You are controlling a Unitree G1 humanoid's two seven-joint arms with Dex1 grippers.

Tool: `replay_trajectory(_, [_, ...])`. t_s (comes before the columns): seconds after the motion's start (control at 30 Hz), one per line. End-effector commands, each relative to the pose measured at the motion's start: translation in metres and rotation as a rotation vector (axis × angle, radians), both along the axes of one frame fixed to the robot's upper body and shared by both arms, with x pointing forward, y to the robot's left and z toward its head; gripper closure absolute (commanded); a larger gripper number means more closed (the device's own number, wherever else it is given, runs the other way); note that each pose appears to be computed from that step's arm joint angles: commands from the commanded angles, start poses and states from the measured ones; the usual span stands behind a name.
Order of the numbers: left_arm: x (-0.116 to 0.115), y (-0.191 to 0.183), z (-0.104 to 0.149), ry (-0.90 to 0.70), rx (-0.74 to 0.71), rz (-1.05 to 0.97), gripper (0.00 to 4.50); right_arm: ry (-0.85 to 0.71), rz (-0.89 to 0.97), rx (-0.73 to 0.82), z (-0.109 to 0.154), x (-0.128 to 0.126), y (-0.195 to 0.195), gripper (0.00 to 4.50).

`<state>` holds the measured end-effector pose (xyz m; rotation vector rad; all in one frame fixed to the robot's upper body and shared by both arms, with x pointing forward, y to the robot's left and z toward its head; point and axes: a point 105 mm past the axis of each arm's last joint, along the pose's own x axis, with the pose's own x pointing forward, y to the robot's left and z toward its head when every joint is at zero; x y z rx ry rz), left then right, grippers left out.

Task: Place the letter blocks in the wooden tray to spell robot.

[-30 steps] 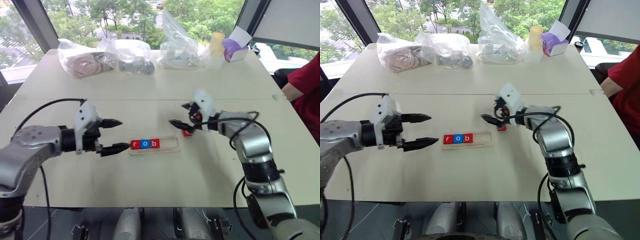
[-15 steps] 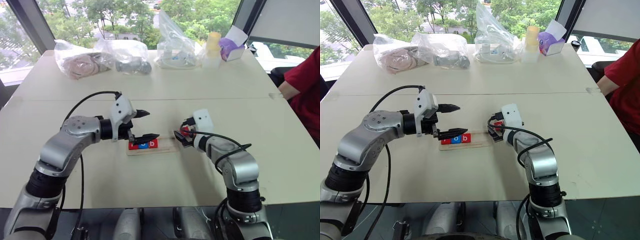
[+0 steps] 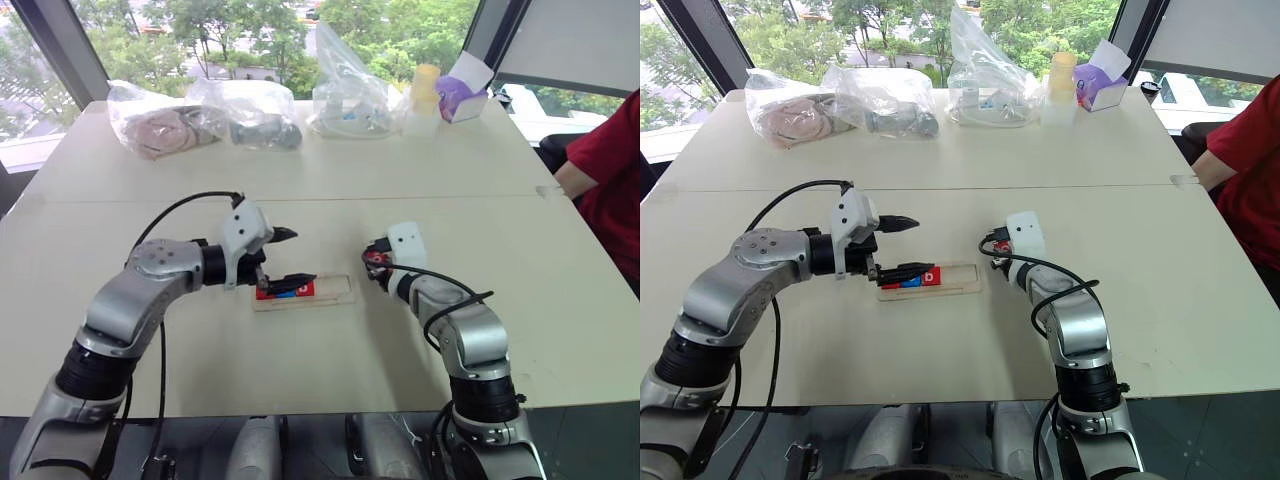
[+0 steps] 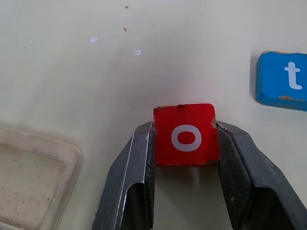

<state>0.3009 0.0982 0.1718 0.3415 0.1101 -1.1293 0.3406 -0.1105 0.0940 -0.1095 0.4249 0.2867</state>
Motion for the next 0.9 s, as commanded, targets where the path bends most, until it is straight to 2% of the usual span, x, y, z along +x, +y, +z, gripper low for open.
replay_trajectory(0.03, [-0.004, -0.004, 0.015, -0.063, -0.016, -0.018, 0.0, -0.021, -0.022, -0.027, 0.006, -0.003, -0.009, 3.33])
replay_trajectory(0.2, [-0.008, -0.012, 0.014, -0.065, -0.01, -0.058, 0.0, -0.067, -0.253, -0.029, 0.025, -0.02, -0.054, 3.33])
replay_trajectory(0.33, [-0.01, -0.026, 0.016, -0.059, -0.049, -0.102, 0.0, 0.025, -0.407, 0.109, 0.014, -0.039, -0.062, 3.33])
replay_trajectory(0.47, [-0.006, -0.031, 0.016, -0.056, -0.061, -0.119, 0.0, 0.052, -0.484, 0.13, 0.008, -0.041, -0.067, 3.33])
replay_trajectory(0.6, [-0.005, -0.033, 0.016, -0.052, -0.06, -0.138, 0.0, 0.065, -0.457, 0.128, 0.003, -0.039, -0.058, 1.43])
replay_trajectory(0.67, [-0.004, -0.031, 0.016, -0.051, -0.057, -0.138, 0.0, 0.042, -0.427, 0.121, 0.008, -0.039, -0.058, 0.41])
replay_trajectory(0.7, [-0.004, -0.029, 0.016, -0.051, -0.055, -0.137, 0.0, 0.027, -0.409, 0.119, 0.012, -0.039, -0.058, 0.05])
replay_trajectory(0.8, [-0.004, -0.019, 0.019, -0.038, -0.054, -0.13, 0.0, -0.11, -0.296, 0.074, 0.039, -0.032, -0.061, 0.05])
replay_trajectory(0.9, [-0.013, -0.003, 0.014, 0.002, 0.026, -0.169, 0.0, -0.185, 0.034, 0.015, 0.055, -0.03, -0.061, 0.05])
